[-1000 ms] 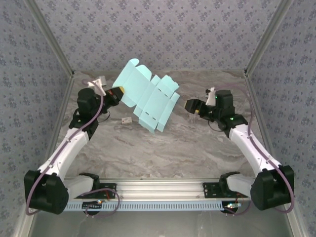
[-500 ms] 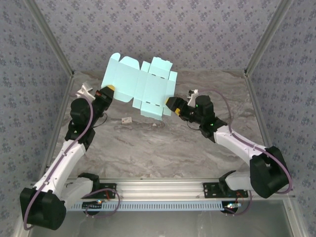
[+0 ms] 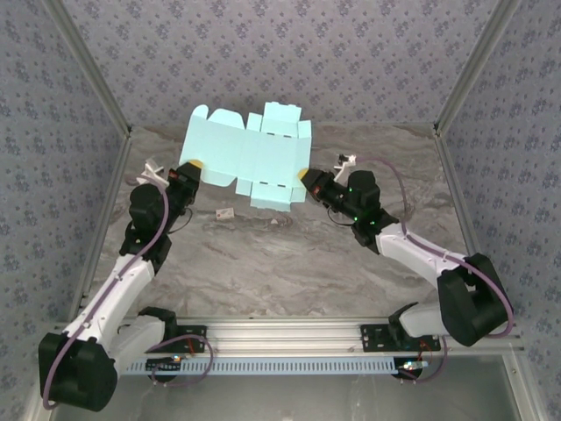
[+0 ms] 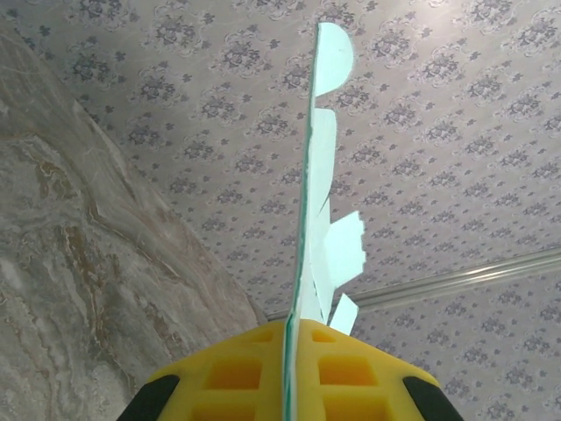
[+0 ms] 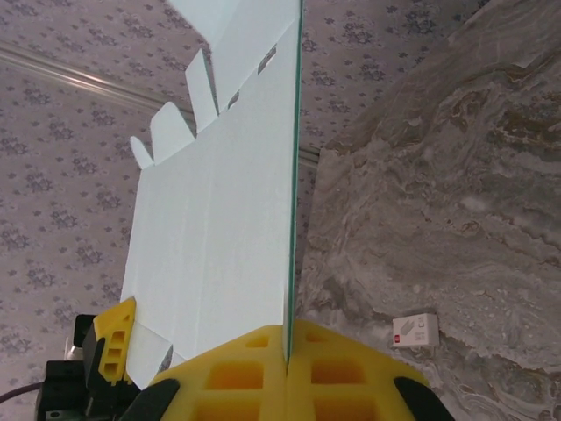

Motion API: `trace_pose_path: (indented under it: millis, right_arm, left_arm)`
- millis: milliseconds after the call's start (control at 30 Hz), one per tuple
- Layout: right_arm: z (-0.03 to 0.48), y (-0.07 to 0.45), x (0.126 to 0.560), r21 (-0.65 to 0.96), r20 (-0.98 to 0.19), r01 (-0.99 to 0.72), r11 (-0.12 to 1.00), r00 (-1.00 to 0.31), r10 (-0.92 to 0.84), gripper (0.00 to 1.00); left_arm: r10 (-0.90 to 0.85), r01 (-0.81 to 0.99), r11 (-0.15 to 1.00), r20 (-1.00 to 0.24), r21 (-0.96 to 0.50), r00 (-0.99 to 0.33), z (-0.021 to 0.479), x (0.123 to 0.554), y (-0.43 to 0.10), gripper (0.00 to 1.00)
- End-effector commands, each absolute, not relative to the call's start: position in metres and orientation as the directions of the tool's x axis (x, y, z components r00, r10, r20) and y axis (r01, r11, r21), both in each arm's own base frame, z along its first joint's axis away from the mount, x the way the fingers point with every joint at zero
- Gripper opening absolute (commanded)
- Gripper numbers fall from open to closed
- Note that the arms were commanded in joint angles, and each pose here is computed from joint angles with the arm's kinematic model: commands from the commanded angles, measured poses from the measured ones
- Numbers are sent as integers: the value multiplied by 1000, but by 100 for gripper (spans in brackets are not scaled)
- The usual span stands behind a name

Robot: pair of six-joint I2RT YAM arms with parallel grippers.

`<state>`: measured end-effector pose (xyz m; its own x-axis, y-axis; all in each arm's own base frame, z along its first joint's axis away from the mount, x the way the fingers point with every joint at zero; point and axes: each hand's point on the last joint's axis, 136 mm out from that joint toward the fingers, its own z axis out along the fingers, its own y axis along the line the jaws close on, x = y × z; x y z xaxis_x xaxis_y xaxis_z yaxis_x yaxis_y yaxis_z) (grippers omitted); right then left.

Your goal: Fold the paper box

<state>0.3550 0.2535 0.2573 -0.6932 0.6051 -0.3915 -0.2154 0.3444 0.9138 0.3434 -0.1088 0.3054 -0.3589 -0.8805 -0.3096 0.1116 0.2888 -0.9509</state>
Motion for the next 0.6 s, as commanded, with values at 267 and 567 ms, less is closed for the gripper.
trace_pose_path:
  millis: [267, 567]
  right_arm:
    - [291, 202, 351, 583, -773, -507, 635, -586, 241, 0]
    - [289, 204, 306, 332, -839, -764, 553, -507, -197, 0]
  left_arm:
    - [-754, -41, 605, -555, -796, -351, 255, 329, -74, 87]
    - [-375, 227, 823, -798, -521, -472, 286, 342, -101, 92]
